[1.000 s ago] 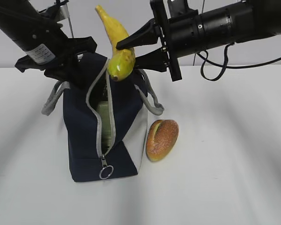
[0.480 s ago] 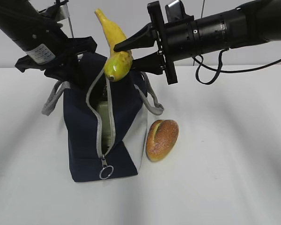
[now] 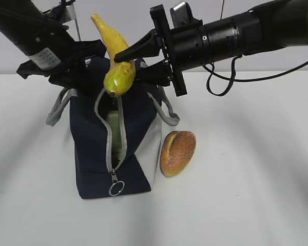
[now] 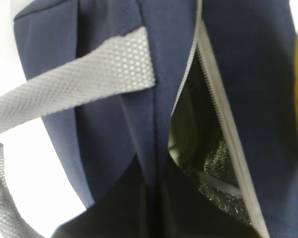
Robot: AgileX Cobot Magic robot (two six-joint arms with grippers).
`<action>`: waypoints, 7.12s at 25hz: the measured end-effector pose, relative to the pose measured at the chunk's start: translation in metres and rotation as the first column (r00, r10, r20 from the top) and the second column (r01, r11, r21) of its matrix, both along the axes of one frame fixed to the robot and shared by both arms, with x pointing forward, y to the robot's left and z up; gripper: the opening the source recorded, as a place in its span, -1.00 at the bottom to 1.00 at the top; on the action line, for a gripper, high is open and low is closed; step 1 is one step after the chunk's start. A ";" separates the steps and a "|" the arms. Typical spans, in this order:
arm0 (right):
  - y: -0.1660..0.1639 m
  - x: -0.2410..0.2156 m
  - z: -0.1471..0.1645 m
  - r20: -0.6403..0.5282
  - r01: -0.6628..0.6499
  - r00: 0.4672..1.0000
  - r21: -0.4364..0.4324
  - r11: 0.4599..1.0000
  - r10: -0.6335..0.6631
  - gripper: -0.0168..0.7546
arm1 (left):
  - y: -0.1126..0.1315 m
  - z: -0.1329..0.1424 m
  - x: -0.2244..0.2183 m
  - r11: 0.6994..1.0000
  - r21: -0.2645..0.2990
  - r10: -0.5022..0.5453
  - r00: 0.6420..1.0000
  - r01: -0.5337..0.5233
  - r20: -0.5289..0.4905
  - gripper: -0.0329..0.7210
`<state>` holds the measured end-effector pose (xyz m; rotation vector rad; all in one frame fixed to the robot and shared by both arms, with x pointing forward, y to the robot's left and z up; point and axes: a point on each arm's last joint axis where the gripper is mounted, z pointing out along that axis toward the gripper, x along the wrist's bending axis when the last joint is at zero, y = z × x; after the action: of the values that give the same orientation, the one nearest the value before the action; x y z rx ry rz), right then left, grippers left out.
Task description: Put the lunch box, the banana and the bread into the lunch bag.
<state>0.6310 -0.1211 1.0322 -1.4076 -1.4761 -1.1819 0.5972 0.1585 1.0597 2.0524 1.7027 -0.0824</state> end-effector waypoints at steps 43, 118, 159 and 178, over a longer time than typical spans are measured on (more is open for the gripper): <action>-0.007 0.008 -0.053 0.031 0.027 0.999 -0.393 0.919 -0.016 -0.19 | -0.002 0.013 -0.002 0.999 -0.055 0.006 0.999 -0.003 0.053 -0.92; -0.064 -0.127 -0.047 0.310 0.381 0.922 -0.628 0.679 -0.231 0.56 | -0.009 0.011 -0.007 0.999 -0.006 -0.041 0.998 0.041 0.051 -0.92; -0.039 -0.051 -0.123 0.064 0.301 0.942 -0.592 0.748 -0.330 -0.04 | -0.008 0.011 -0.007 0.999 -0.004 -0.042 0.998 0.042 0.051 -0.92; -0.113 -0.043 0.021 0.358 0.408 0.881 -0.250 0.878 -0.308 -0.05 | -0.008 0.011 -0.007 0.999 -0.004 -0.042 0.998 0.042 0.050 -0.92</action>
<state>0.5880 -0.2343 1.0531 -1.8497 -1.7263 -1.4998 0.5900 0.1501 1.0710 2.0695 1.6280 -0.0479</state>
